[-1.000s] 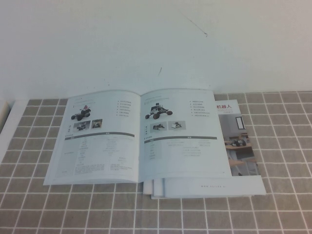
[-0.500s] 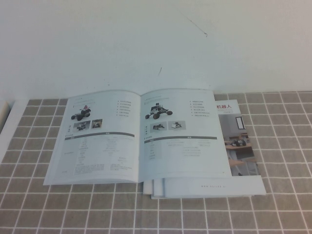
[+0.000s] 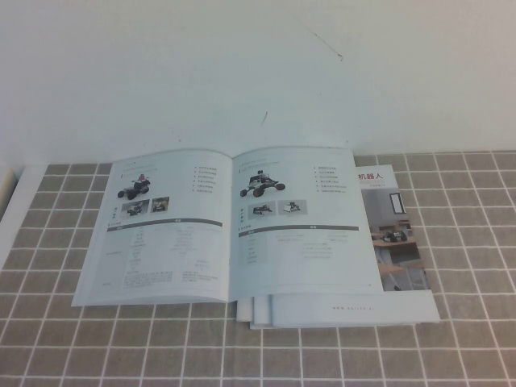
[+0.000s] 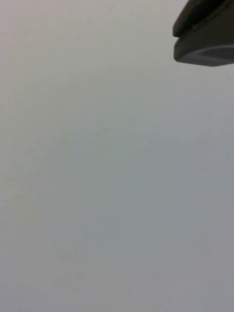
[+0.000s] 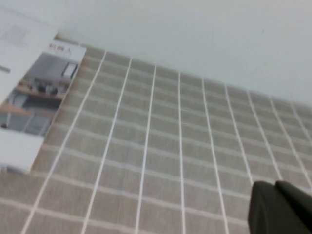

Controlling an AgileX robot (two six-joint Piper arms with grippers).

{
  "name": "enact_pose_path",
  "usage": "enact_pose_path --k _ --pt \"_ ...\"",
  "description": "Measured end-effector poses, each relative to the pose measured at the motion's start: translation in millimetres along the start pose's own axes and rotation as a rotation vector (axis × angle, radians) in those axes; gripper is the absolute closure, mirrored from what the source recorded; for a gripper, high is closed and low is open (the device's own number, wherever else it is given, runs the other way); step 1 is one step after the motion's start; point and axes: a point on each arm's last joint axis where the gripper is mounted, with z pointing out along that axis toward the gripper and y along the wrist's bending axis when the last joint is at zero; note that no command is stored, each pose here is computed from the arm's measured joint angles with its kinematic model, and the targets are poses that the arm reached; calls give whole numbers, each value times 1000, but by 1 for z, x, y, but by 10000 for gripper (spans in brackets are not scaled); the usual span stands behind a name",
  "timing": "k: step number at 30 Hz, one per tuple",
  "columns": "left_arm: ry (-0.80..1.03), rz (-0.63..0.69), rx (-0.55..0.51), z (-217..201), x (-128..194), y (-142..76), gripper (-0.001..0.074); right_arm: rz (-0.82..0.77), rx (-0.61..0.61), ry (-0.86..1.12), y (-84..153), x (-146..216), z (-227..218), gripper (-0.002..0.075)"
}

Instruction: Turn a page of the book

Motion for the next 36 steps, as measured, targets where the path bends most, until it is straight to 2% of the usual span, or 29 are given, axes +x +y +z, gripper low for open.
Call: enact_pose_path --k 12,19,23,28,32,36 --pt "-108 -11 3 -1 -10 0 738 -25 76 -610 -6 -52 -17 728" --pt "-169 -11 5 -1 -15 0 738 -1 96 -861 -8 -69 -32 728" --pt "-125 32 -5 2 -27 1 738 7 107 -975 -9 -75 -40 728" --pt "-67 176 -26 6 -65 6 738 7 118 -960 -14 -90 -47 728" --pt "7 165 -29 18 -96 10 738 13 145 -930 -27 -123 -69 728" --pt "110 117 -23 48 -117 13 738 48 151 -921 -40 -155 -91 728"
